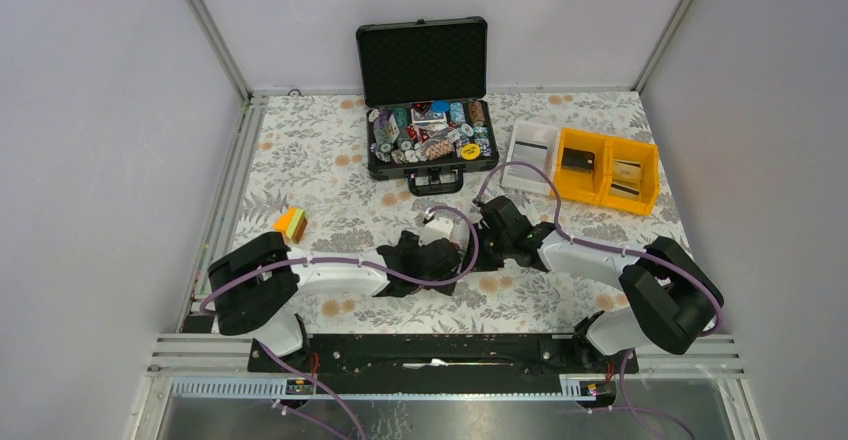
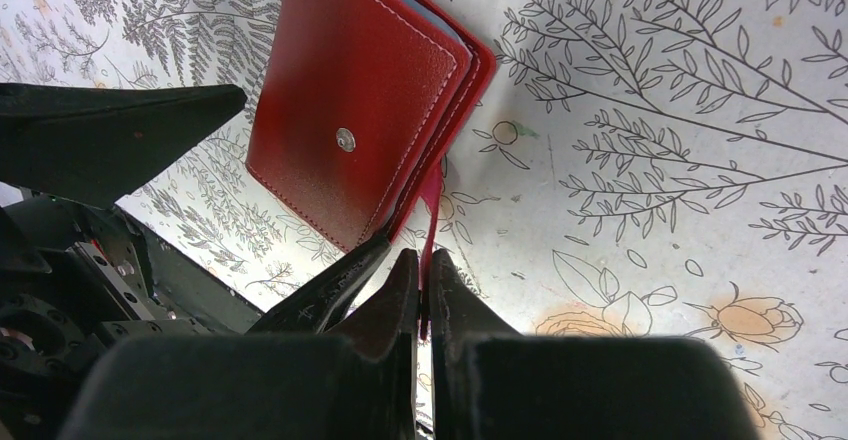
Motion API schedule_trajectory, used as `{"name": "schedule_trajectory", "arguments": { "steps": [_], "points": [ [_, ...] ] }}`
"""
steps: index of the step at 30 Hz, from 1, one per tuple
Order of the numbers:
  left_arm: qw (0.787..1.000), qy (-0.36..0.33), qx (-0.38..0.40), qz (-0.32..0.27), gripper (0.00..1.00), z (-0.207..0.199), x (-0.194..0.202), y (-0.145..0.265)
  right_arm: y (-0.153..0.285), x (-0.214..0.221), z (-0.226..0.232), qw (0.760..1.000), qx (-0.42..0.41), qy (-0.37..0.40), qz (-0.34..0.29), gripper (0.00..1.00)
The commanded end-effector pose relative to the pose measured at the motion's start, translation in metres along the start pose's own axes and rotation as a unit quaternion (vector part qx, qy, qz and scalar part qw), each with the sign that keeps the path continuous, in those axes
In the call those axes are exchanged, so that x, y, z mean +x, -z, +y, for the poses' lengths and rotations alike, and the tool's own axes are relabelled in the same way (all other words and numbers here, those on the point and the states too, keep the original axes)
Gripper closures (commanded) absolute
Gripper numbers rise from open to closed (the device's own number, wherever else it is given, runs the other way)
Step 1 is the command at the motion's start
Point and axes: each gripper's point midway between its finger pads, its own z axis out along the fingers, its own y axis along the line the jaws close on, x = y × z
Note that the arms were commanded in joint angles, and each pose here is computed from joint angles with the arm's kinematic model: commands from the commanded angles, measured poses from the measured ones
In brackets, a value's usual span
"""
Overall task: Put the credit cards into the card holder
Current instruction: Place the card holder at the center of the board, then open the card holder at the center of the board.
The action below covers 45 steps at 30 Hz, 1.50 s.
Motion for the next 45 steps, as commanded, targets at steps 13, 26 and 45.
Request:
{"name": "schedule_trajectory", "arguments": {
  "steps": [13,26,45],
  "points": [
    [0.998,0.006,-0.013,-0.067,0.12,0.002,-0.042,0.021,-0.002,0.001,-0.008,1.0,0.018,-0.007,0.0,1.0],
    [0.994,-0.001,-0.062,-0.093,0.33,0.021,-0.057,0.03,-0.002,0.0,-0.006,1.0,0.017,-0.006,0.002,1.0],
    [0.99,0.016,-0.075,-0.121,0.46,0.034,-0.083,0.025,0.002,-0.002,-0.007,1.0,0.023,-0.009,-0.003,1.0]
  ]
}}
